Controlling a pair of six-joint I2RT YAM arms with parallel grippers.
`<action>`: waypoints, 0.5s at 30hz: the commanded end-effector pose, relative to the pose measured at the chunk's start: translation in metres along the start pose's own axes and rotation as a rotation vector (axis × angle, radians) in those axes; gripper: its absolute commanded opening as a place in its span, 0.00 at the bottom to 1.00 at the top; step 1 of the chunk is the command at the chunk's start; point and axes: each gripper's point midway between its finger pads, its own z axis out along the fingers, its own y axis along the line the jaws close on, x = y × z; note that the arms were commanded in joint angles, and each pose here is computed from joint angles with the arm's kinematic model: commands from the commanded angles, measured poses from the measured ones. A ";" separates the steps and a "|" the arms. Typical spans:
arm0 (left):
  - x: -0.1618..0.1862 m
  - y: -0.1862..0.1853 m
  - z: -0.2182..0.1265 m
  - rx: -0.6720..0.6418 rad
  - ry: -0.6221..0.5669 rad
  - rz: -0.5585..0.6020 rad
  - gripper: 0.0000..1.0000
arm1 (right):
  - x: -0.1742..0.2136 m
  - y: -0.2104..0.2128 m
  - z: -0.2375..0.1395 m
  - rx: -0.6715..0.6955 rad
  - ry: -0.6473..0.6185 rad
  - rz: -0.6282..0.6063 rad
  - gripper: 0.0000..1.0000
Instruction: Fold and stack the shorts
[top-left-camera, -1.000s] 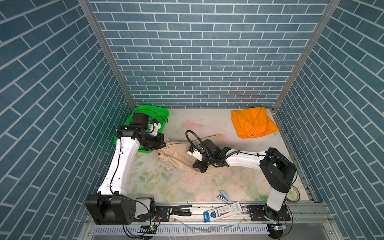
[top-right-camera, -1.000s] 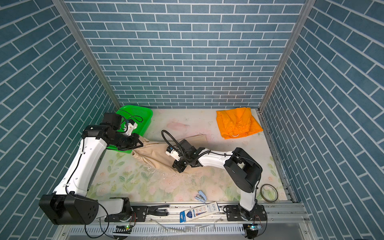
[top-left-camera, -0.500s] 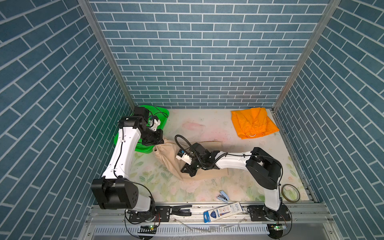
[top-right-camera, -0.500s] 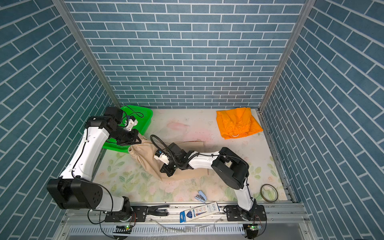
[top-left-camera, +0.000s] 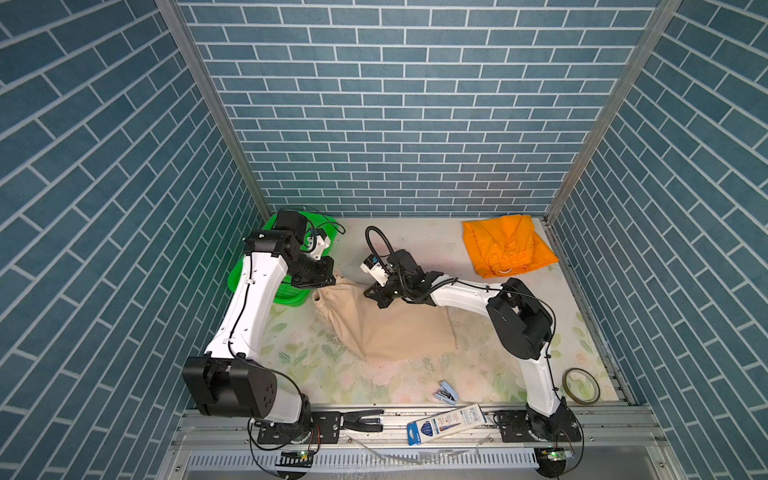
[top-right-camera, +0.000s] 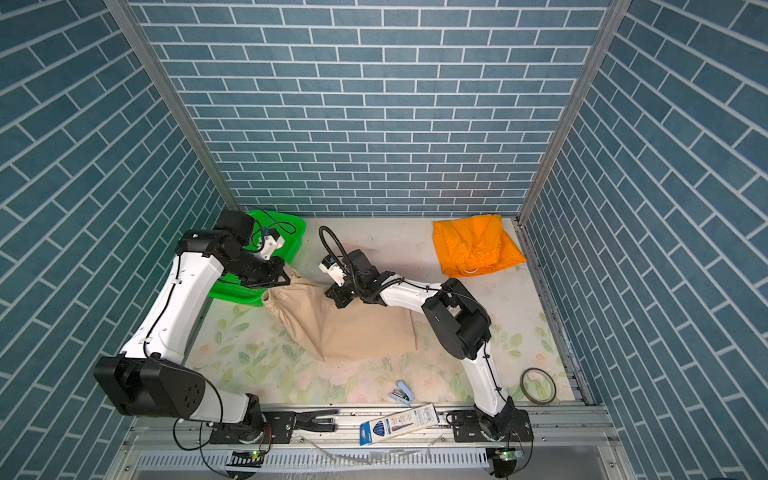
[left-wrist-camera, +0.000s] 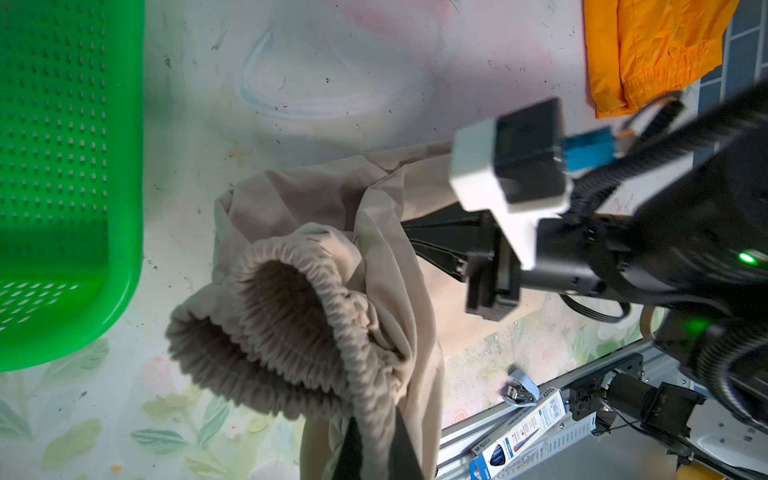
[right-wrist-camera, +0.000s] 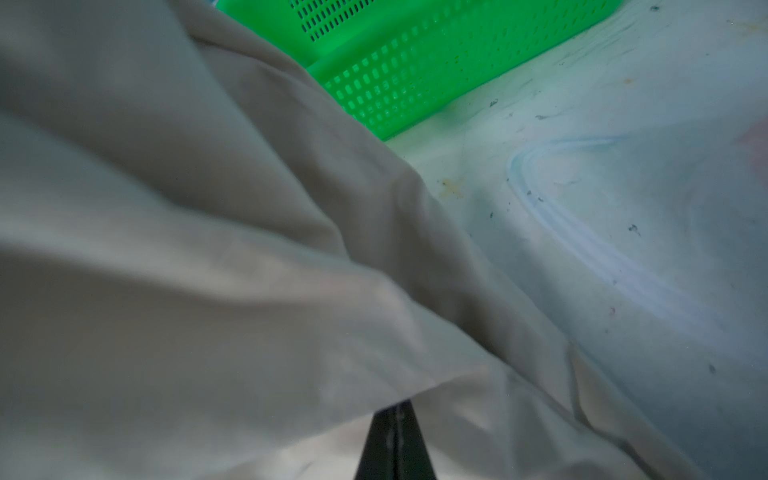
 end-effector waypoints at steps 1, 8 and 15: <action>-0.003 -0.016 -0.010 0.040 -0.042 0.027 0.00 | 0.013 -0.001 0.030 -0.063 0.037 0.039 0.00; -0.001 -0.007 -0.016 -0.033 -0.060 0.030 0.00 | -0.009 -0.025 0.044 0.024 -0.019 0.051 0.00; -0.004 0.001 -0.012 -0.065 -0.068 0.010 0.00 | -0.008 -0.021 0.012 0.044 -0.044 0.043 0.00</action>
